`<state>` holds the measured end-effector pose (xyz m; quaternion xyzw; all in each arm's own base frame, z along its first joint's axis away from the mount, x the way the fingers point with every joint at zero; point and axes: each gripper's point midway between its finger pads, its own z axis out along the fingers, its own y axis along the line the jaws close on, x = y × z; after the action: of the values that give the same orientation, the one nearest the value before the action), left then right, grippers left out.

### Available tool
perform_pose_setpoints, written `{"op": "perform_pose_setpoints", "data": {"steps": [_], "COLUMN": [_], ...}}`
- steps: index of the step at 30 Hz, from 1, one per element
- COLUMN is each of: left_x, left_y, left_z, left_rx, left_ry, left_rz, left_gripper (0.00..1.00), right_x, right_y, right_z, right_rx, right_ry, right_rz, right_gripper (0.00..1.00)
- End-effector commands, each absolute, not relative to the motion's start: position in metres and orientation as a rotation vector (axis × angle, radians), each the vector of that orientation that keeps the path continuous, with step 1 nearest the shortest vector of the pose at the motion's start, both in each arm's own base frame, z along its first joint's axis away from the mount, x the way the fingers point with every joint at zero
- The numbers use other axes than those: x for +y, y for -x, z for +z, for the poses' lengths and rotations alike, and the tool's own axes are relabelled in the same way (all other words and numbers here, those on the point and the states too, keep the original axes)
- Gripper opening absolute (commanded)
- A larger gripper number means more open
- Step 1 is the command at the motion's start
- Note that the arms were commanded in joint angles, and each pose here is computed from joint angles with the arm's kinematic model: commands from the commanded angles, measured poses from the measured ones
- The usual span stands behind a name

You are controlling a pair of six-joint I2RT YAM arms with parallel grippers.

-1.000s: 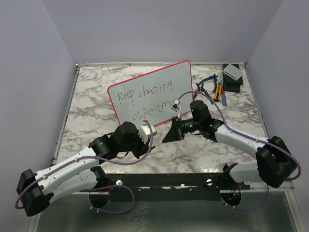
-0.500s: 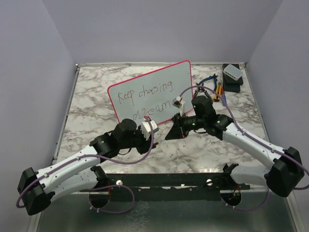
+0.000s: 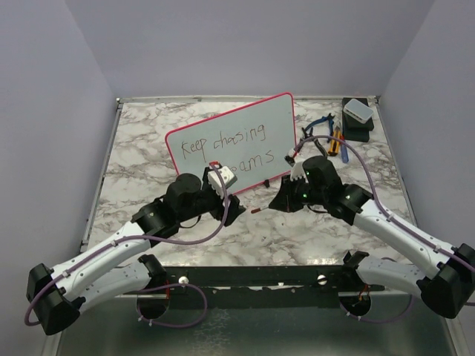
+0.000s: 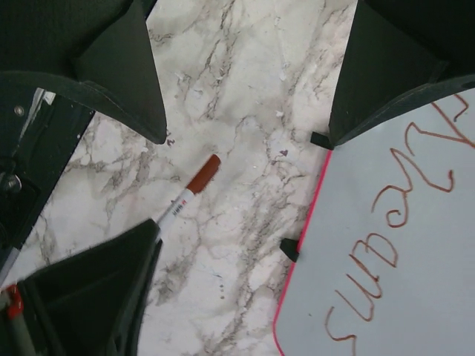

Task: Write a sentence on the whiteboard
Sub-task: Place the whiteboard marker at the center of the board.

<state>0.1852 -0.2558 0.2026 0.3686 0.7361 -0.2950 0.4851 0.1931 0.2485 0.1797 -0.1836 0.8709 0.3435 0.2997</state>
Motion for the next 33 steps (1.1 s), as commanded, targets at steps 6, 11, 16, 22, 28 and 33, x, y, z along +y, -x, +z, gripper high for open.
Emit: {"op": "perform_pose_setpoints", "data": {"steps": [6,11,16,22,28,33], "left_x": [-0.225,-0.216,-0.205,-0.198,-0.195,-0.187], "left_y": [-0.240,-0.249,-0.258,-0.262,-0.266,-0.276], "left_z": [0.226,0.224,0.222,0.226,0.229,0.239], "left_rx": [1.853,1.861,1.885,1.889,1.896,1.894], "left_ry": [-0.564,-0.518,-0.421,-0.346,-0.308,-0.245], "left_rz": [-0.686,-0.666,-0.622,-0.612,-0.632,-0.626], "left_gripper": [0.90,0.90,0.90,0.91,0.93,0.93], "right_x": [0.274,0.282,0.282,0.270,0.249,0.222], "right_y": [-0.187,-0.189,-0.193,-0.204,-0.220,-0.241], "right_z": [0.131,0.103,0.083,0.074,0.086,0.103], "right_rx": [2.306,2.345,2.379,2.400,2.375,2.332], "right_ry": [0.414,0.381,0.341,0.299,0.245,0.181], "right_rz": [1.123,1.164,1.150,1.018,0.849,0.686], "right_gripper": [0.01,0.01,0.05,0.42,0.76,1.00]}}
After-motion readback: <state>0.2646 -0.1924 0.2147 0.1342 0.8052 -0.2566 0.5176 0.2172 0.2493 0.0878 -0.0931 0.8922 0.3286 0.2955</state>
